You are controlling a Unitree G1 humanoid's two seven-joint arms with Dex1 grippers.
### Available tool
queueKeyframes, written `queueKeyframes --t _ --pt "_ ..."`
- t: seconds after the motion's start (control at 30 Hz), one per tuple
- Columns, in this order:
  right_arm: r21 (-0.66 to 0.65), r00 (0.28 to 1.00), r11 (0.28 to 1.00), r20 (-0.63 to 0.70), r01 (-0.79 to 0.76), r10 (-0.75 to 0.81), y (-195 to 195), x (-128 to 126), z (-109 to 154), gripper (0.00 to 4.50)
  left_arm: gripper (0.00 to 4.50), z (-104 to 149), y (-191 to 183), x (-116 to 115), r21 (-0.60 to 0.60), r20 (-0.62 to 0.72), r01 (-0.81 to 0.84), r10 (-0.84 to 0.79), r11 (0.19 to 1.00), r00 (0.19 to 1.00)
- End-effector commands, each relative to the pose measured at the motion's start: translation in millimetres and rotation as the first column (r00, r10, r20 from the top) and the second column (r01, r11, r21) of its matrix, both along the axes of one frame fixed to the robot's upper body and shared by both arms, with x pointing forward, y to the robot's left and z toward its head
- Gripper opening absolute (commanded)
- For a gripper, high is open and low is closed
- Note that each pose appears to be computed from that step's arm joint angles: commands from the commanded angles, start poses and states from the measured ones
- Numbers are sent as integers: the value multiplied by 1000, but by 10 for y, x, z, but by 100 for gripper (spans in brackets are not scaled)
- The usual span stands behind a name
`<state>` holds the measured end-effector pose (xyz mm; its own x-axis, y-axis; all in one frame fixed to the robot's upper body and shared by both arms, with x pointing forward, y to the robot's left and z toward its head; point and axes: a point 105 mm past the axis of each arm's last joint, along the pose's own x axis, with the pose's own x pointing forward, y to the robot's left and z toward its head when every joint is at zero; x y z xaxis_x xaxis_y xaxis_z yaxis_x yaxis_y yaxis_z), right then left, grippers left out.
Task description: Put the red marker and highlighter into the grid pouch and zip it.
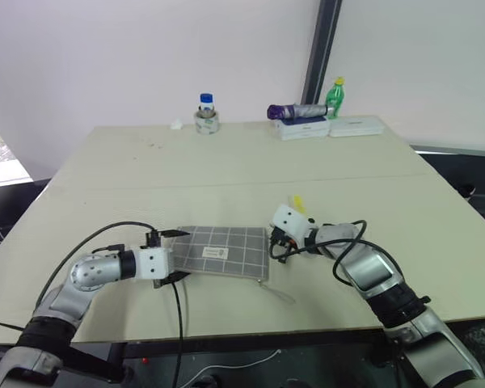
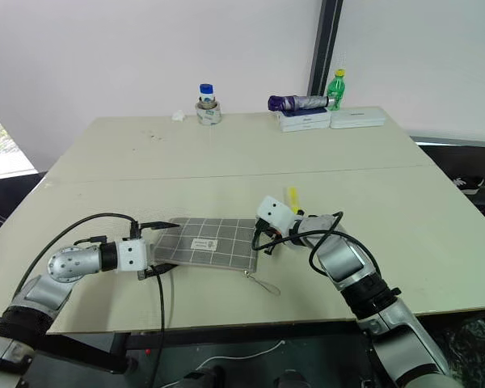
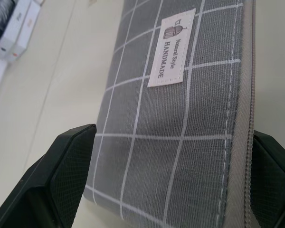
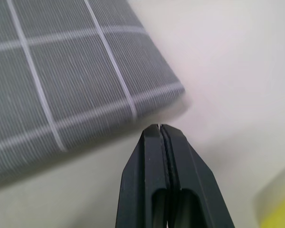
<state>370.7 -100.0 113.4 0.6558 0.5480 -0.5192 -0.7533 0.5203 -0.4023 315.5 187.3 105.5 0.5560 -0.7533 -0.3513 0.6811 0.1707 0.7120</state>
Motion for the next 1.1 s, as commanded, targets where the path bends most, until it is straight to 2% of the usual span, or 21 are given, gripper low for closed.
queueKeyframes --t 0.03,0.2,0.33,0.57,0.7,0.87,1.1 --pt "11 999 1000 39 -11 11 22 4 101 3 450 -25 217 -115 -10 -104 -72 70 997 992" --pt "13 999 1000 35 -13 13 28 -9 81 3 450 39 452 -141 -4 -101 -173 172 985 980" --pt "19 999 999 30 -27 26 74 -17 67 3 450 65 705 -76 80 -1 -241 242 967 970" --pt "21 999 999 33 -28 28 83 -5 76 3 450 138 835 73 180 140 -256 233 950 962" --pt "23 999 999 33 -30 29 97 -11 74 3 450 111 673 206 198 206 -213 172 957 963" --pt "26 999 999 35 -29 28 108 -18 79 3 450 3 384 277 172 205 -123 86 977 975" --pt "18 999 1000 37 -1 1 28 -11 79 3 450 -79 130 191 140 135 12 -31 990 990"
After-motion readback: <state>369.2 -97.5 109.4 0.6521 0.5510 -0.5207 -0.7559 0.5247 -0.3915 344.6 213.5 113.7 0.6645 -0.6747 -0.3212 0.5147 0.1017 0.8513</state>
